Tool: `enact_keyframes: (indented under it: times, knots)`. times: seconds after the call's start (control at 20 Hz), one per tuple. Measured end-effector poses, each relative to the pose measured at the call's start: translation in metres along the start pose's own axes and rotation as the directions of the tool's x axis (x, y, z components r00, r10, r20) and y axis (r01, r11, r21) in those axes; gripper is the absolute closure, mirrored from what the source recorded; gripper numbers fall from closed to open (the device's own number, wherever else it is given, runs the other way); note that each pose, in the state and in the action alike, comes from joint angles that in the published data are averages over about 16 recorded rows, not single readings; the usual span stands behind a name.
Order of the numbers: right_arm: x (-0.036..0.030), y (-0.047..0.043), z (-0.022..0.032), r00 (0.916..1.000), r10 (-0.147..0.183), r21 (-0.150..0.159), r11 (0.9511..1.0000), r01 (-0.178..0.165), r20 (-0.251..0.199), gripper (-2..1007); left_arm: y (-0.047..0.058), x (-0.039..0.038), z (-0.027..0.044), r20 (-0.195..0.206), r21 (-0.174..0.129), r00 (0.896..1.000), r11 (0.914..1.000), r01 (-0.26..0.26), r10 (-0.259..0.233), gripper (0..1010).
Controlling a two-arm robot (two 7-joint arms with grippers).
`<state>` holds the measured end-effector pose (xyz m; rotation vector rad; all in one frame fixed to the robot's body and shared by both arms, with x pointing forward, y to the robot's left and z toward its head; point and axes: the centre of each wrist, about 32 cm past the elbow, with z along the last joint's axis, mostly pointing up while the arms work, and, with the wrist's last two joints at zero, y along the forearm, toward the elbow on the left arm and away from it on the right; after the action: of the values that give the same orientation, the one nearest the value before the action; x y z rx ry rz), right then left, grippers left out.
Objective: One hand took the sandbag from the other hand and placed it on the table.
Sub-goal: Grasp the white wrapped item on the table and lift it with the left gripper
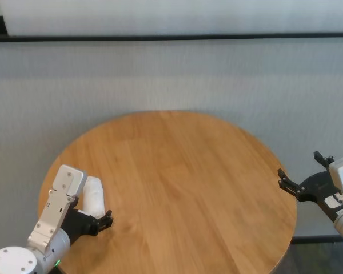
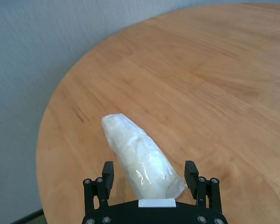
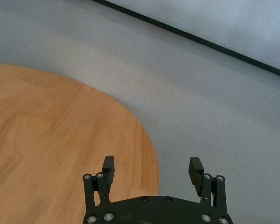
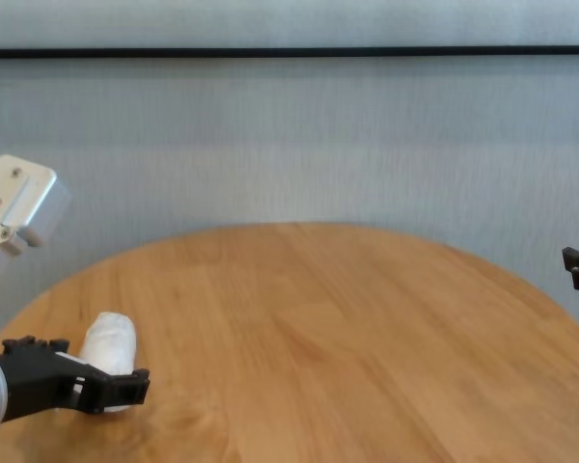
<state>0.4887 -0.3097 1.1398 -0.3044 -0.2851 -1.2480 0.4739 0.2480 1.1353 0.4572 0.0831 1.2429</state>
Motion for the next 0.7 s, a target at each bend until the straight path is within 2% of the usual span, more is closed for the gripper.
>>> enact_keyframes:
  times: [0.7]
  knots:
    - [0.0000,0.0000,0.0000,1.0000,0.000,0.000,1.0000,0.000,0.000,0,-0.0036,0.0035,-0.0061,-0.013,0.014,1.000,0.9999,-0.007,0.007,10]
